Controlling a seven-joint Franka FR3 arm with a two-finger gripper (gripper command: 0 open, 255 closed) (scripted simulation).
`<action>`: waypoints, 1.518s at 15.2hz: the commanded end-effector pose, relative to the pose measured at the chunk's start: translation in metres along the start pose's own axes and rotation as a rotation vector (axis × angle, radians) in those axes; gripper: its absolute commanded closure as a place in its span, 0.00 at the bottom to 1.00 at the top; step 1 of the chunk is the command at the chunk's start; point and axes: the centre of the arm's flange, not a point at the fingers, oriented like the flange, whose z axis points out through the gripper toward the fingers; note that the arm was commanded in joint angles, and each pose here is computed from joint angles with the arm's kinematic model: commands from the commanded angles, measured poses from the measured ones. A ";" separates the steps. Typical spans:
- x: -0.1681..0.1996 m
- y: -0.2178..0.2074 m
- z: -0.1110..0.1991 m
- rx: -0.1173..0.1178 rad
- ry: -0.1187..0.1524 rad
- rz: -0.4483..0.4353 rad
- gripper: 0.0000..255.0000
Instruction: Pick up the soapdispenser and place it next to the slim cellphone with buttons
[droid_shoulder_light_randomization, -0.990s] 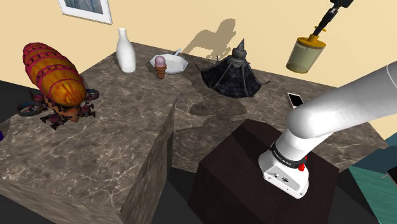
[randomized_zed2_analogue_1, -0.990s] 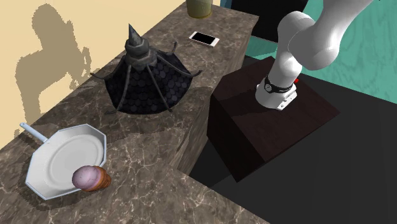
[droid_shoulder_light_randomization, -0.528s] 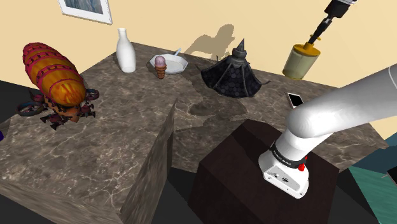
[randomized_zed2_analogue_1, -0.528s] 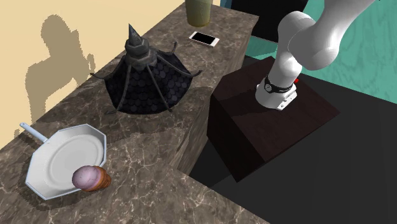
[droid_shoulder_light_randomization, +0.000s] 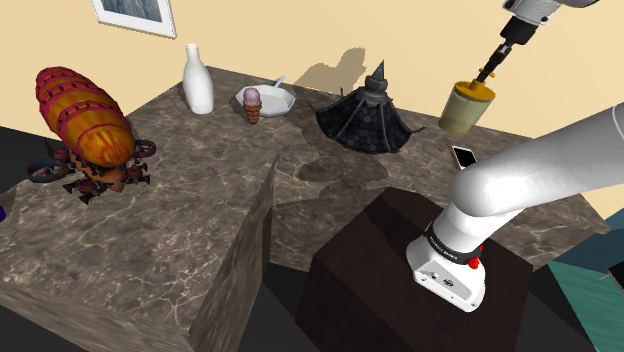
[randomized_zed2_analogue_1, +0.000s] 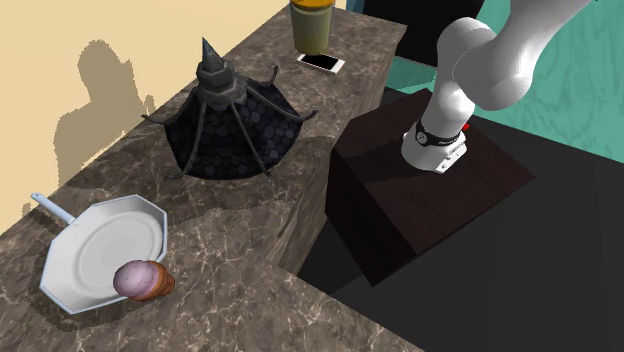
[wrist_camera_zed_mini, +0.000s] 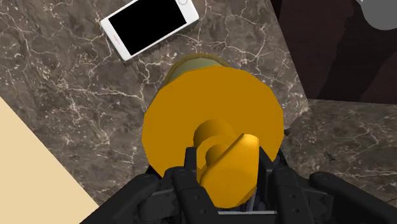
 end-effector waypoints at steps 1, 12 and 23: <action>-0.001 0.000 0.010 -0.001 0.001 0.000 1.00; -0.009 0.001 0.068 -0.001 0.001 0.000 1.00; -0.016 0.002 0.125 -0.001 0.001 0.000 1.00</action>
